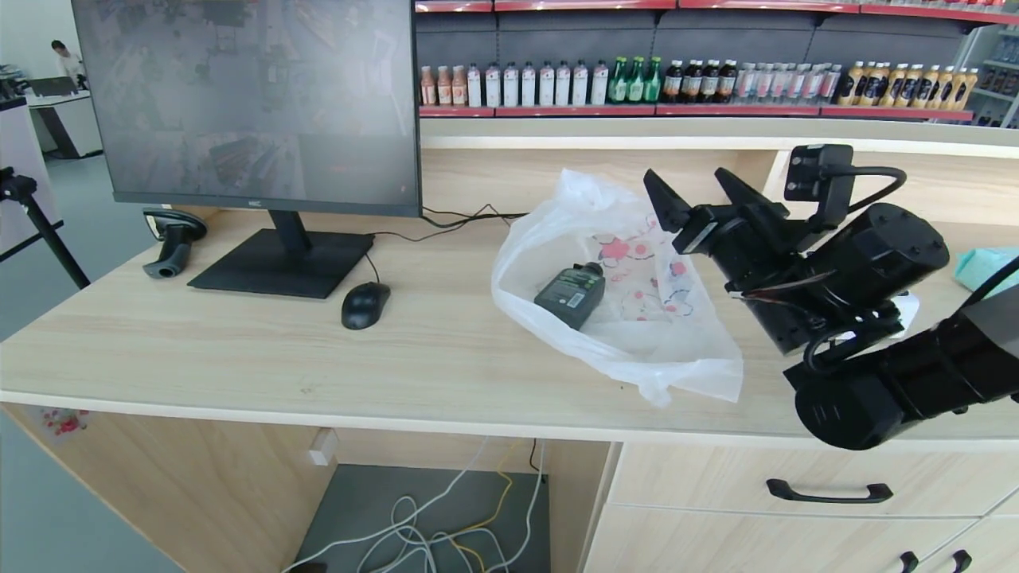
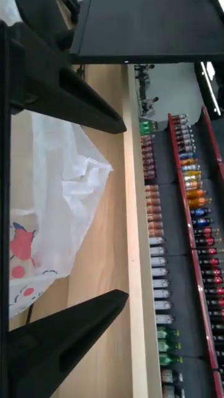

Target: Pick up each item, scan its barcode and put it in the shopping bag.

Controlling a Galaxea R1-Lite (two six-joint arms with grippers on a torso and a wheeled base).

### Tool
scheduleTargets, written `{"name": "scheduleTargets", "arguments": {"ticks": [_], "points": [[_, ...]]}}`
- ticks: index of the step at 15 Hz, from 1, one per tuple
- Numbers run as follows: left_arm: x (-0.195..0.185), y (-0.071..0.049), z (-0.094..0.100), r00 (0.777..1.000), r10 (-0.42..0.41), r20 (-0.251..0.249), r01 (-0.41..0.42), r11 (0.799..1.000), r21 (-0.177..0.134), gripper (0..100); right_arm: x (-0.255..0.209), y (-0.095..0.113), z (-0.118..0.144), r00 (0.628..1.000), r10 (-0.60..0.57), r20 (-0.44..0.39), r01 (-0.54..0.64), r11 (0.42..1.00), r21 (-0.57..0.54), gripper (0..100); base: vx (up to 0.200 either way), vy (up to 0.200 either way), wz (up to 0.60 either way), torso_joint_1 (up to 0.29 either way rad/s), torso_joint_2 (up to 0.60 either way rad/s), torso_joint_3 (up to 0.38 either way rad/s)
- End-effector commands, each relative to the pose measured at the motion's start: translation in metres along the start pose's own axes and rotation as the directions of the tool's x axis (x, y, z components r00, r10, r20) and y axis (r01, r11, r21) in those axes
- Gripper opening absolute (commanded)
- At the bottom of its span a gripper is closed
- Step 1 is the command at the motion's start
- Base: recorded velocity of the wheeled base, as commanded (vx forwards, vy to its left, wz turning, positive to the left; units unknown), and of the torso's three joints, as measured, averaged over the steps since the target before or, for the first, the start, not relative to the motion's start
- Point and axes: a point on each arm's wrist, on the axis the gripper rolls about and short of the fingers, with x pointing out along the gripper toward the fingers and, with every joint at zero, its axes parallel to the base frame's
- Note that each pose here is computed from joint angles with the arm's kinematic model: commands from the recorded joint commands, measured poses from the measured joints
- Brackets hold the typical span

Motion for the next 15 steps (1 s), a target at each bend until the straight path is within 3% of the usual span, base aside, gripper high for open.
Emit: {"name": "scheduleTargets", "arguments": {"ticks": [1, 4, 7, 15], "points": [[0.0, 0.0, 0.0, 1.0, 0.0, 0.001, 0.0, 1.0, 0.0, 100, -0.037, 0.024, 0.022, 0.997, 0.065, -0.04, -0.066, 0.998, -0.015, 100, 0.0, 0.0, 0.0, 0.0, 0.0, 0.0], [0.0, 0.0, 0.0, 1.0, 0.0, 0.001, 0.0, 1.0, -0.002, 100, -0.05, 0.028, 0.031, 0.996, 0.078, -0.046, -0.079, 0.996, -0.034, 100, 0.0, 0.0, 0.0, 0.0, 0.0, 0.0], [0.0, 0.0, 0.0, 1.0, 0.0, 0.001, 0.0, 1.0, -0.003, 100, -0.069, 0.026, 0.04, 0.995, 0.077, -0.069, -0.08, 0.996, -0.044, 100, 0.0, 0.0, -0.6, -0.002, 0.0, 0.004], [0.0, 0.0, 0.0, 1.0, 0.0, 0.001, 0.0, 1.0, -0.005, 100, -0.088, 0.023, 0.063, 0.997, 0.072, -0.037, -0.074, 0.996, -0.058, 100, 0.0, -0.025, -0.52, 0.001, 0.0, 0.004]]}}
